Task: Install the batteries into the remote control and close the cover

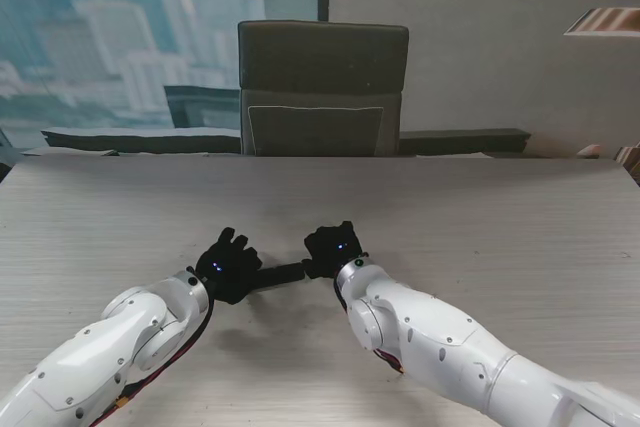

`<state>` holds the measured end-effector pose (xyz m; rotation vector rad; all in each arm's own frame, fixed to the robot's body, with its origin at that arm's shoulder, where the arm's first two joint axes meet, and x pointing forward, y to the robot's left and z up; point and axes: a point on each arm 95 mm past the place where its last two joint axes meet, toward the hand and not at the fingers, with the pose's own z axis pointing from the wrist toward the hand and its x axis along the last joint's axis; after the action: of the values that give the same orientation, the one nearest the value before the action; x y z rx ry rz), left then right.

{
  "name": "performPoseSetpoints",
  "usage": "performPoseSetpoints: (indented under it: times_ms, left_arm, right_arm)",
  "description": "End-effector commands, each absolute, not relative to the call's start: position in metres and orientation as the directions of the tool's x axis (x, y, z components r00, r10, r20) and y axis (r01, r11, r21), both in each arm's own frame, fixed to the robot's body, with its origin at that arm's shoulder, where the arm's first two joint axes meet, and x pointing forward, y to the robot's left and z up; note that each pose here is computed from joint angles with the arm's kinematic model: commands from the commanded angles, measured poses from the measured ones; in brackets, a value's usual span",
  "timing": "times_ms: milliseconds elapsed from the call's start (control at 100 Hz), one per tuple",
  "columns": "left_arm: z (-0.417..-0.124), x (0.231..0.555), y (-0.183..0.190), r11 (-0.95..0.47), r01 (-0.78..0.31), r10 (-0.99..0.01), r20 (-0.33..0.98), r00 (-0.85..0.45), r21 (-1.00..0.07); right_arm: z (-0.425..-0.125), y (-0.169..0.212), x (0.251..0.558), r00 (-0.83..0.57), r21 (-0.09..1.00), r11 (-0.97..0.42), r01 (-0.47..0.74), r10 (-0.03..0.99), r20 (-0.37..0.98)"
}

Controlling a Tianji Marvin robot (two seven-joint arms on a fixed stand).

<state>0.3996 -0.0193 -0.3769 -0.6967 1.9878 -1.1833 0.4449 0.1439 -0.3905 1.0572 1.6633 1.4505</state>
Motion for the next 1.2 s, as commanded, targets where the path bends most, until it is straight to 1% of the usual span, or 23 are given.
performPoseSetpoints:
  times_ms: [0,530,980,1090,1190]
  left_arm:
    - [-0.411,0.382,-0.011,0.482,-0.185,-0.732,-0.278,-0.622,-0.856]
    - [-0.412,0.382,-0.010,0.480,-0.186,-0.733,-0.275,-0.621,-0.858]
    - [-0.412,0.382,-0.011,0.482,-0.186,-0.730,-0.275,-0.625,-0.856]
    - [-0.412,0.382,-0.010,0.481,-0.182,-0.732,-0.278,-0.622,-0.858]
    - [-0.411,0.381,-0.009,0.481,-0.172,-0.732,-0.286,-0.618,-0.860]
  right_arm:
    - [-0.395,0.152,0.442,-0.444,0.984,0.048,0.172,0.895,0.034]
    - [-0.402,0.169,0.441,-0.478,0.973,0.082,0.217,0.878,0.032]
    - [-0.406,0.201,0.428,-0.586,0.957,0.093,0.276,0.805,0.091]
    - [-0.404,0.200,0.426,-0.591,0.960,0.094,0.265,0.803,0.085]
    - [-0.399,0.192,0.427,-0.566,0.966,0.078,0.247,0.821,0.078]
